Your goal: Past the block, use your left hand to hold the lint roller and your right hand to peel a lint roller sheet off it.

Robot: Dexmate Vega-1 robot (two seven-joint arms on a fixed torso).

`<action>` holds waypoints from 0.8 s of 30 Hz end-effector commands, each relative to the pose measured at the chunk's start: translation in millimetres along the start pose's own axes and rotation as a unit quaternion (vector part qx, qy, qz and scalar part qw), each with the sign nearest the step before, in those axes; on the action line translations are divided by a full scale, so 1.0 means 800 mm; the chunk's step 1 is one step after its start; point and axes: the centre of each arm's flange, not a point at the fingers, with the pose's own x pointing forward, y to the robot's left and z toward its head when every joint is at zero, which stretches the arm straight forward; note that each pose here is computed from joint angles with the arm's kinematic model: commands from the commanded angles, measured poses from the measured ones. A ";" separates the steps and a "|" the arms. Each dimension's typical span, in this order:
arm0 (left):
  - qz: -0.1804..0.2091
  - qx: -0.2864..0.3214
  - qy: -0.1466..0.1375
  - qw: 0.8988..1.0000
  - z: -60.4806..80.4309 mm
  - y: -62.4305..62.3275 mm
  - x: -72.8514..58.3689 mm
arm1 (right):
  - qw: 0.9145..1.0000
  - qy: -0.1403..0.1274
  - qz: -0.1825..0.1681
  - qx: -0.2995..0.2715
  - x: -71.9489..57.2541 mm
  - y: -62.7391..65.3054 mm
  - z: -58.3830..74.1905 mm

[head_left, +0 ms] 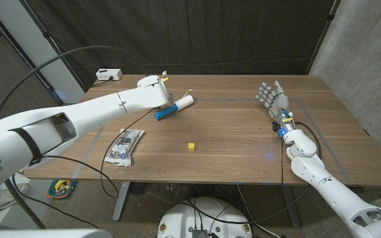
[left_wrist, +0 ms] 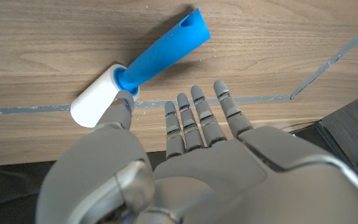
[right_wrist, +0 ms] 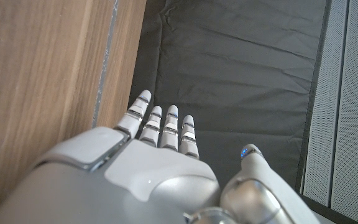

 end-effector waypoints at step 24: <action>-0.060 0.137 0.054 0.987 0.036 -0.012 0.027 | 1.000 -0.006 -0.010 0.007 -0.002 -0.006 -0.008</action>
